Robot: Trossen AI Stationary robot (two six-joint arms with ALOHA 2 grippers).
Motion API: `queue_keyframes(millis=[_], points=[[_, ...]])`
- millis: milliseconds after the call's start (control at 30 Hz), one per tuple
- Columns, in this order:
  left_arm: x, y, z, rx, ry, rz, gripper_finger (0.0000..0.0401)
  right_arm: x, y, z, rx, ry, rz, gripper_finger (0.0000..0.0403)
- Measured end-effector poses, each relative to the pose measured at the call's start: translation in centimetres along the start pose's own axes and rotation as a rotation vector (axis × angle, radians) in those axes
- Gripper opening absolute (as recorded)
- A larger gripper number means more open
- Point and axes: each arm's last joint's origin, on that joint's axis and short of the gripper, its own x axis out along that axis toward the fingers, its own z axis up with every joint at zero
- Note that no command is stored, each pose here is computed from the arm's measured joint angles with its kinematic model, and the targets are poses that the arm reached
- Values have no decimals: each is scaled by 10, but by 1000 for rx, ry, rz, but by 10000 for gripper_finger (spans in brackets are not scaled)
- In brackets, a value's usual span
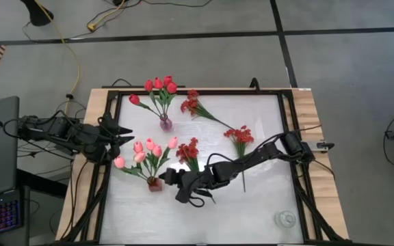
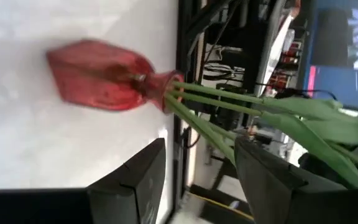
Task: Sort flowers into vase by color
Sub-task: Put the pink tulip into the red vase
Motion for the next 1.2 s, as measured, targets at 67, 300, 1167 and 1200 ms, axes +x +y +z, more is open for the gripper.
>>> queue_keyframes(millis=[67, 300, 1167, 1200], points=[[0, 0, 0, 0, 4, -7, 123, -1, -2, 2, 68, -23, -1, 218], [0, 0, 0, -2, 7, -16, 123, -15, -19, 12, 297, -130, 78, 218], [-4, -2, 3, 0, 17, -68, 123, -135, -55, -79, 1287, -34, 266, 175], [-5, -1, 4, -1, 14, -70, 123, -137, -56, -84, 1327, -47, 193, 169]])
